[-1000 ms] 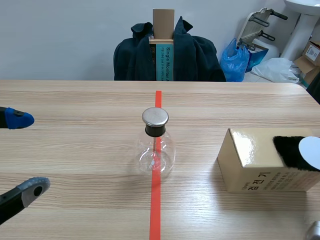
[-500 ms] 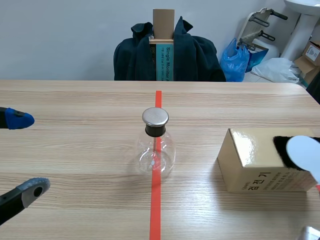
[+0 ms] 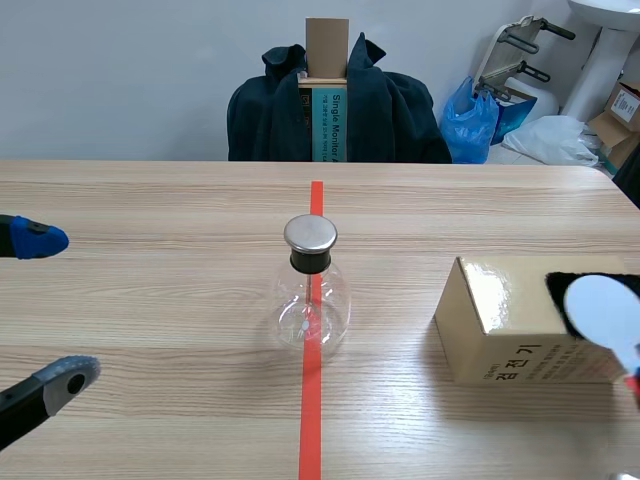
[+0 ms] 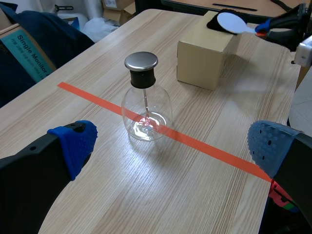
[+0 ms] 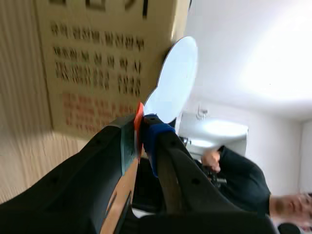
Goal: Do the electroscope experiment.
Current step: 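Rub the plate on the fur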
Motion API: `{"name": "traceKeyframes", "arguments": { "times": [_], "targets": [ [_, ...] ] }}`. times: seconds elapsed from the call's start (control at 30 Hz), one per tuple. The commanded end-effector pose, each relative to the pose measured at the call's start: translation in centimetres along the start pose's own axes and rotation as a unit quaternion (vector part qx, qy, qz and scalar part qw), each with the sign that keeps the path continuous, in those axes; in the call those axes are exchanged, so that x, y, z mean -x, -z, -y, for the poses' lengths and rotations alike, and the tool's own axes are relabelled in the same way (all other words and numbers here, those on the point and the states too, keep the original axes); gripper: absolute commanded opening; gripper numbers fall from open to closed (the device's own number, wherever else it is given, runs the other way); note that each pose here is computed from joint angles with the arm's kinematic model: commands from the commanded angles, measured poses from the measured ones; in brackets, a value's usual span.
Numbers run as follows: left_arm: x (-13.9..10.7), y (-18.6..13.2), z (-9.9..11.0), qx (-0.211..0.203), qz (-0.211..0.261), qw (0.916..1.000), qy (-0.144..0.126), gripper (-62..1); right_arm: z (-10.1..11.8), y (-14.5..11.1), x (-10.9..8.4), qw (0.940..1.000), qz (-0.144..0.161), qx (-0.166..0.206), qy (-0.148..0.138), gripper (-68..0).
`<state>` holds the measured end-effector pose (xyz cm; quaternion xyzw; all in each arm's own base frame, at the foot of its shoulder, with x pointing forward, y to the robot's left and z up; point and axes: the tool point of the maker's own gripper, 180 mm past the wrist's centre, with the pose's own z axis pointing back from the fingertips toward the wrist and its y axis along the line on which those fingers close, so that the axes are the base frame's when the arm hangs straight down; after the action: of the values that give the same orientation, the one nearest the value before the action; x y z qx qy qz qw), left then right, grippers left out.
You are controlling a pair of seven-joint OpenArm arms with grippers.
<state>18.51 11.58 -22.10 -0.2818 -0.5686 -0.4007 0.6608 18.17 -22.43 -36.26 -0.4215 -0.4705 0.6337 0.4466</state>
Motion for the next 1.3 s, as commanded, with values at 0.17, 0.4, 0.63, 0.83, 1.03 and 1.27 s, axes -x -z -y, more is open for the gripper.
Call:
{"name": "traceKeyframes", "arguments": {
  "times": [0.17,0.4,0.63,0.83,1.03,1.27],
  "targets": [
    [-0.7,0.0,-0.2,-0.005,0.015,0.9999,0.000,1.4,0.1,-0.2,2.0,0.9988,-0.048,0.001,-0.007,-66.7],
    [-0.7,0.0,-0.2,-0.005,0.015,0.9999,0.000,1.4,0.9,-0.2,4.1,0.9929,-0.116,0.021,-0.011,-66.7],
    [-0.7,0.0,-0.2,-0.005,0.015,0.9999,0.000,1.4,1.1,0.5,2.4,0.9964,-0.079,0.029,-0.013,-66.7],
    [-0.7,0.0,-0.2,-0.005,0.015,0.9999,0.000,1.4,1.0,0.8,0.9,0.9992,-0.025,0.022,-0.025,-66.7],
    [-0.7,0.0,-0.2,-0.005,0.015,0.9999,0.000,1.4,0.9,0.1,4.6,0.9905,-0.135,0.021,-0.014,-66.7],
    [-0.7,0.0,-0.2,-0.005,0.015,0.9999,0.000,1.4,0.6,0.5,2.2,0.9976,-0.067,0.012,-0.014,-66.7]
  ]
}}
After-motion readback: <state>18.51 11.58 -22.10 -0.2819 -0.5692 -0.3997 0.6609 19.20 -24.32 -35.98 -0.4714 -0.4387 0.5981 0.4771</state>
